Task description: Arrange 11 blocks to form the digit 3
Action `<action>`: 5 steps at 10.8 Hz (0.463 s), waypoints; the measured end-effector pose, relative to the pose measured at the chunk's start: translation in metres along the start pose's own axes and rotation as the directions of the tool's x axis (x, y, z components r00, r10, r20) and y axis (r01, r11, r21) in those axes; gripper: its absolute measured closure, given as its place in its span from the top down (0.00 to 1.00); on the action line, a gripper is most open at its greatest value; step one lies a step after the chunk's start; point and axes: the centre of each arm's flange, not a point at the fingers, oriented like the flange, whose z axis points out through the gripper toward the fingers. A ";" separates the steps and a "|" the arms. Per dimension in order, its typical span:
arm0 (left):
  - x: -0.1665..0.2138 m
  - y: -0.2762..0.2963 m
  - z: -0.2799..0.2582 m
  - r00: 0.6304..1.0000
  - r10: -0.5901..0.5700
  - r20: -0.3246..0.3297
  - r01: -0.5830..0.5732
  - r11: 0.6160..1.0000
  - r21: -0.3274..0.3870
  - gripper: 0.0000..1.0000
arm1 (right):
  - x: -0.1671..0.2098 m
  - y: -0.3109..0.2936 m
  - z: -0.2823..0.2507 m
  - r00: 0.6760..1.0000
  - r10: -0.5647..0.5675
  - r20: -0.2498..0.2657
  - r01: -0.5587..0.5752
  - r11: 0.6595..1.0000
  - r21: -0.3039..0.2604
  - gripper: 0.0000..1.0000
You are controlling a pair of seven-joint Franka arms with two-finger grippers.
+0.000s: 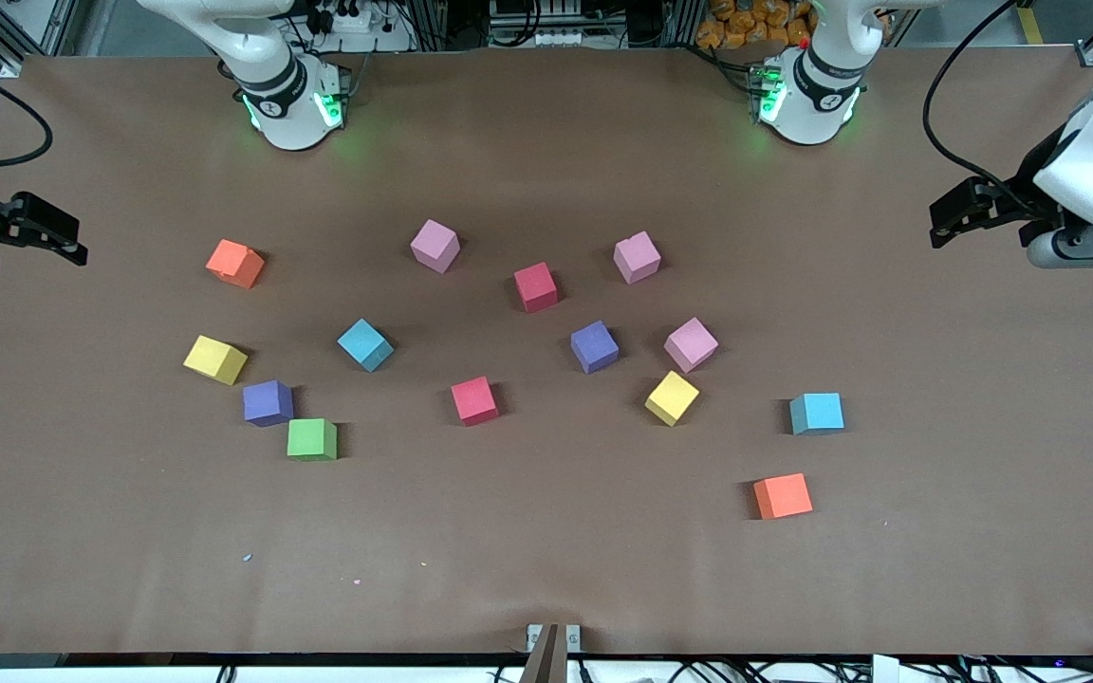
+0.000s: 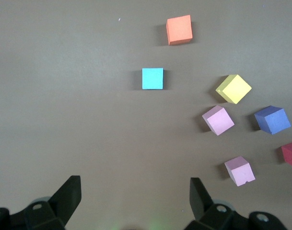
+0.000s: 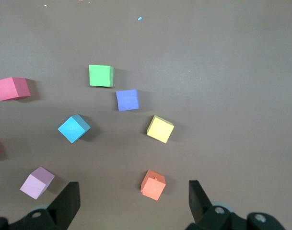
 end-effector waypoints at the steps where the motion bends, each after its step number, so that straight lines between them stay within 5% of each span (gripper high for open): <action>1: 0.000 -0.001 -0.002 1.000 0.001 -0.006 -0.001 1.000 -0.001 1.00 | 0.000 0.000 0.000 1.000 0.000 0.000 0.000 1.000 0.000 1.00; 5: 0.000 0.018 -0.006 0.999 0.036 -0.040 -0.037 0.999 -0.005 1.00 | 0.000 0.000 0.000 1.000 0.000 0.000 0.000 1.000 0.000 1.00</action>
